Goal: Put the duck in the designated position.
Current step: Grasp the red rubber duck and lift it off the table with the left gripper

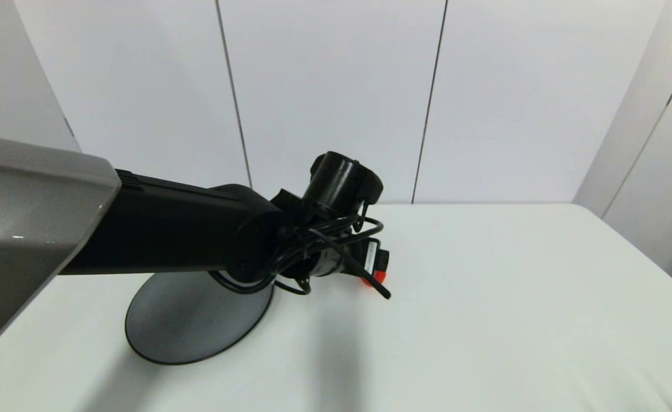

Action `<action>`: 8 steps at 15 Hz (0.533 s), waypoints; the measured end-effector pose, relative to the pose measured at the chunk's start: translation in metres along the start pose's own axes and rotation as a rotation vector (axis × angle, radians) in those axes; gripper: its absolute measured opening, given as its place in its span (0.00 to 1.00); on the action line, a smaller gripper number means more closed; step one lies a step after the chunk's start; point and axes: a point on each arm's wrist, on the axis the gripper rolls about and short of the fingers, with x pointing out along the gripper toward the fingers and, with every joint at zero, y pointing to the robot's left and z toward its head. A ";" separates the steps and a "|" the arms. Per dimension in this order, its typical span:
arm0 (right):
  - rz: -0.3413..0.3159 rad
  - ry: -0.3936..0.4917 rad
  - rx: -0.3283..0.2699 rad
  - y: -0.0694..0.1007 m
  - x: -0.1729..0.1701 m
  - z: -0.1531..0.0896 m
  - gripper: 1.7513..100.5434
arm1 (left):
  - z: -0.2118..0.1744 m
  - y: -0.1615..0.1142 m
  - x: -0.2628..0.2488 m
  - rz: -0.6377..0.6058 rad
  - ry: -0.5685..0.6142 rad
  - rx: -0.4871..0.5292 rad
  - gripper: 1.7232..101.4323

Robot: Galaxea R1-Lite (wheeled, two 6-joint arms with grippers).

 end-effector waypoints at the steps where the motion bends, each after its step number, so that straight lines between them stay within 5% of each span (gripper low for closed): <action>1: 0.000 0.000 0.000 0.000 0.000 0.000 0.97 | -0.003 0.001 0.003 0.030 0.006 -0.018 0.96; 8: 0.000 0.000 0.000 0.000 0.000 0.000 0.97 | -0.016 -0.025 0.014 0.159 -0.081 -0.111 0.96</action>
